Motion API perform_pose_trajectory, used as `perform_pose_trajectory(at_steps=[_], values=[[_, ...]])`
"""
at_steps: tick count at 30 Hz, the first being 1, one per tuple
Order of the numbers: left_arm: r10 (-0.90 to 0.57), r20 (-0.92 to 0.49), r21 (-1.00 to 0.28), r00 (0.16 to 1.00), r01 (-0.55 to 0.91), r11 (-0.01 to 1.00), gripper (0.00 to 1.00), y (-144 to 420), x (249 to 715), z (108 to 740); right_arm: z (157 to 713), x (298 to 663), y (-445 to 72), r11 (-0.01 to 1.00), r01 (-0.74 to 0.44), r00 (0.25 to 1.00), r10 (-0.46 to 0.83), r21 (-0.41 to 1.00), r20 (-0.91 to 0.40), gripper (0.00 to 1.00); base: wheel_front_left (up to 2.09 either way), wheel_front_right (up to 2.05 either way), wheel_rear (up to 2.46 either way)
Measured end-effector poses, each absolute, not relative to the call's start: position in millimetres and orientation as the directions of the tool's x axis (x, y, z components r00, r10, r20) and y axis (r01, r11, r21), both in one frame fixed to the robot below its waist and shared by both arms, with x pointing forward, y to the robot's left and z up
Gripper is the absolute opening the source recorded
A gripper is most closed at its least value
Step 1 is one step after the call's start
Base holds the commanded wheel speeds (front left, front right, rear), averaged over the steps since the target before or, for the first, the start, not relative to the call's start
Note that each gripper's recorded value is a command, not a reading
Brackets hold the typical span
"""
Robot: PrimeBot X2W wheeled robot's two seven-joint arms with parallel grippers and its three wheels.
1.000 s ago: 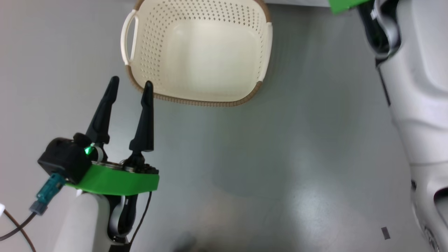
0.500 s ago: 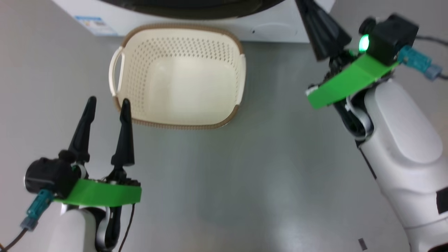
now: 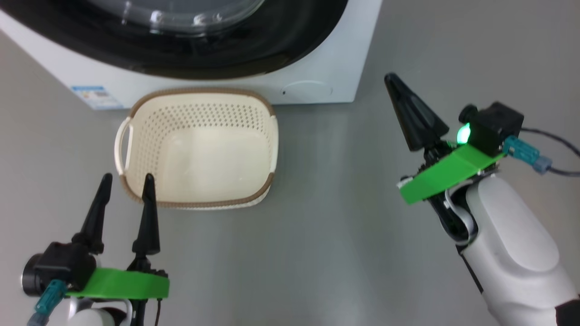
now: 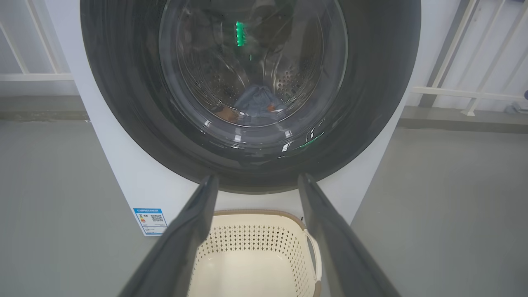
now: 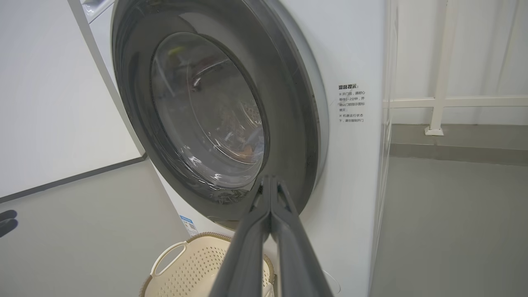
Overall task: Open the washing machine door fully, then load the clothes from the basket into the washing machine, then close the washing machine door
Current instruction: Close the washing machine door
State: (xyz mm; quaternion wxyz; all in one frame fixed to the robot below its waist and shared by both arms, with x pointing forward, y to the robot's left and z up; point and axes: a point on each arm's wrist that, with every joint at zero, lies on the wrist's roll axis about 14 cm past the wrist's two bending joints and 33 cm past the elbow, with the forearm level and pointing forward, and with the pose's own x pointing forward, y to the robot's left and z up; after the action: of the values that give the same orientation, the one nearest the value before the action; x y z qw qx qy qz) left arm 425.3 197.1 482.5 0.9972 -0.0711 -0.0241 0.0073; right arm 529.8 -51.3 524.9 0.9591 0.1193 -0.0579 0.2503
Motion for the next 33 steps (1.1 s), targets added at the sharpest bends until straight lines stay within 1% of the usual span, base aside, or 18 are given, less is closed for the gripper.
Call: perform_pose_trajectory(at_steps=[2, 3, 5, 16, 20, 33], values=[[0.013, 0.050, -0.143, 0.999, -0.006, 0.990, 1.00, 195, 423, 484, 526, 523, -61, 0.858, -0.473, 0.879, 0.447, 0.198, 0.165, 0.01, 0.00, 0.00, 0.00], [0.012, 0.051, -0.143, 0.999, -0.004, 0.990, 1.00, 195, 422, 485, 527, 520, -66, 0.865, -0.461, 0.885, 0.435, 0.197, 0.165, 0.41, 0.00, 0.00, 0.00], [0.007, 0.058, -0.141, 0.998, 0.001, 0.990, 1.00, 194, 421, 488, 531, 514, -77, 0.878, -0.437, 0.897, 0.409, 0.195, 0.168, 1.00, 0.00, 0.00, 0.00], [-0.006, 0.069, -0.137, 0.998, 0.016, 0.990, 1.00, 189, 403, 495, 540, 472, -130, 0.931, -0.305, 0.946, 0.272, 0.198, 0.179, 1.00, 0.00, 0.00, 0.00], [-0.002, 0.070, -0.128, 0.998, 0.011, 0.992, 1.00, 190, 394, 497, 541, 454, -141, 0.948, -0.285, 0.950, 0.260, 0.141, 0.174, 1.00, 0.00, 0.00, 0.00], [0.049, 0.061, -0.106, 0.997, -0.043, 0.994, 1.00, 201, 366, 499, 535, 408, -169, 0.973, -0.195, 0.972, 0.174, 0.124, 0.160, 1.00, 0.00, 0.00, 0.00]])
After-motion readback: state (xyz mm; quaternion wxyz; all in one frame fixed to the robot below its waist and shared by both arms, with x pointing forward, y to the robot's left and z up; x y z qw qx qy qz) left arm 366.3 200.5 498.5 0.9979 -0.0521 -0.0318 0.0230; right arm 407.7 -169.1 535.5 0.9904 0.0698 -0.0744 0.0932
